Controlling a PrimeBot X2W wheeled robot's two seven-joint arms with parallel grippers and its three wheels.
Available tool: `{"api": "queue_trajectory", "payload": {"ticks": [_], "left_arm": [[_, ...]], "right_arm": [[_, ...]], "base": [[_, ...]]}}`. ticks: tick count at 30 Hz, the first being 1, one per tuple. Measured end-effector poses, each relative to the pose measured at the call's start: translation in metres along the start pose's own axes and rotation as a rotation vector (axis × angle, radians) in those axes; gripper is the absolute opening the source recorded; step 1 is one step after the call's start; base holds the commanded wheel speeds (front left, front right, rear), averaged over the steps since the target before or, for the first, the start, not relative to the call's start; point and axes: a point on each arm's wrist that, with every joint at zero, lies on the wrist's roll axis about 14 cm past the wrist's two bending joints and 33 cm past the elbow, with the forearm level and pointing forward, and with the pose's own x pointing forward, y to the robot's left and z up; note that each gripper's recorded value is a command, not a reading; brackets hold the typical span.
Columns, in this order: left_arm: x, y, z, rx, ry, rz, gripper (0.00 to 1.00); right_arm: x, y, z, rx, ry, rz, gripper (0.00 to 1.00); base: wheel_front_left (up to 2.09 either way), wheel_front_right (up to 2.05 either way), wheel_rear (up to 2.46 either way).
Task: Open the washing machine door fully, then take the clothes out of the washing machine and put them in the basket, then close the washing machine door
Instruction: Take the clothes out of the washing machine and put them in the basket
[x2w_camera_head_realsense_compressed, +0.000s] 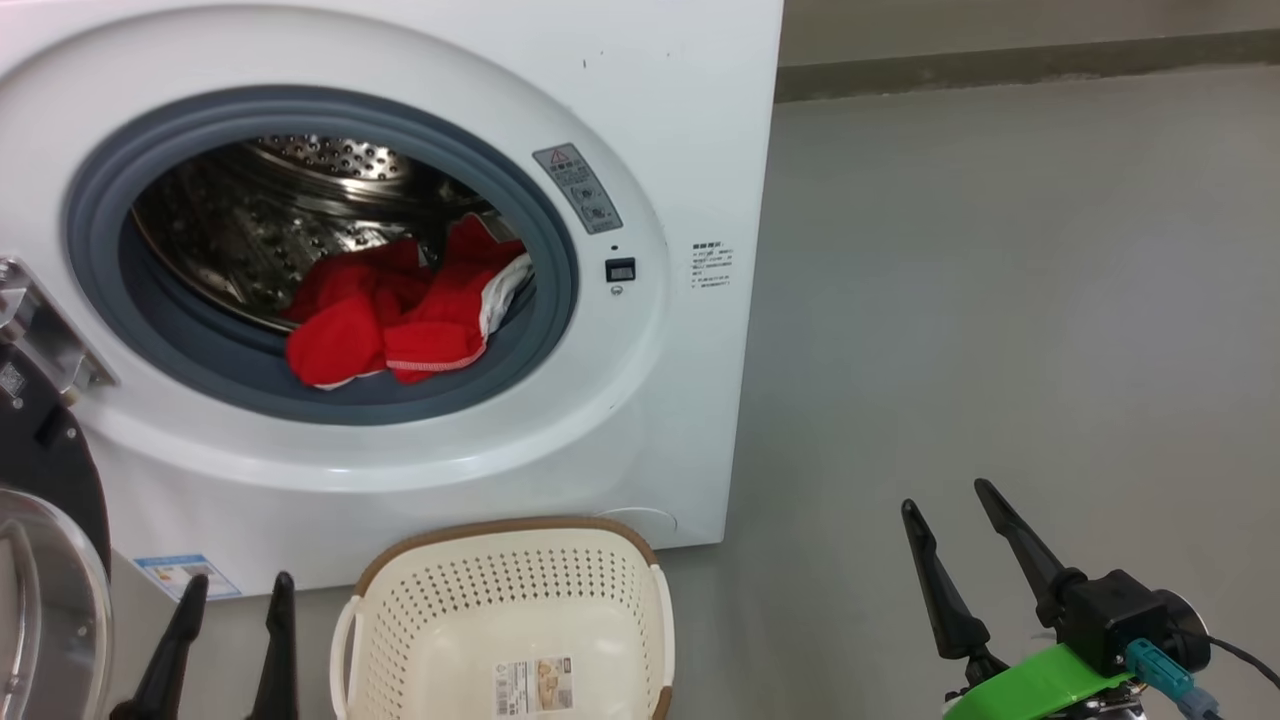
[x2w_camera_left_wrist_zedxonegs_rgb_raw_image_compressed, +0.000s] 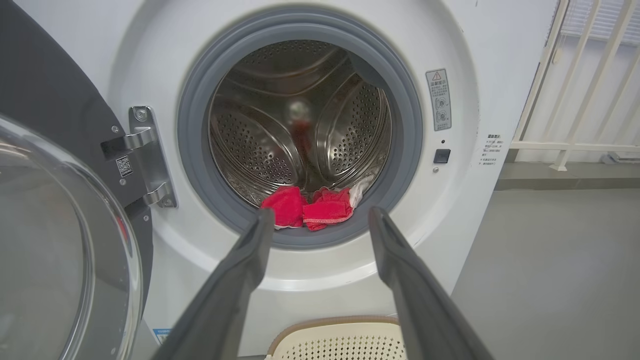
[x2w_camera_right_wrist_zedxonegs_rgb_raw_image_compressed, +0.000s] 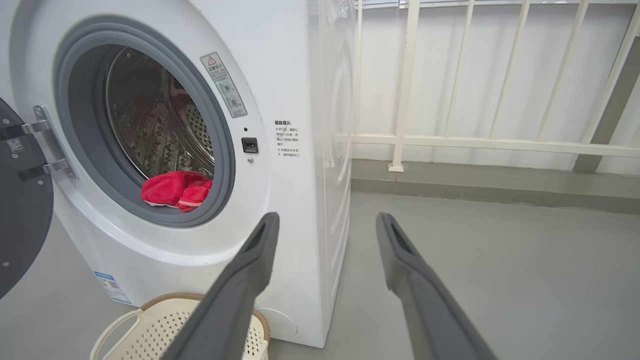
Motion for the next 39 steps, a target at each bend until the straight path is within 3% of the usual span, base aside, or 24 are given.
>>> {"api": "queue_trajectory", "payload": {"ticks": [27, 39], "left_arm": [[0.145, -0.018, -0.018, 0.033, -0.021, -0.029, 1.0], [0.217, -0.013, -0.064, 0.021, 0.052, -0.016, 1.0]], "right_arm": [[0.077, 0.002, -0.032, -0.019, 0.047, 0.048, 1.0], [0.105, -0.008, -0.071, -0.022, 0.112, 0.043, 1.0]], "base": [[0.0, 0.0, 0.0], [0.0, 0.0, 0.0]]}}
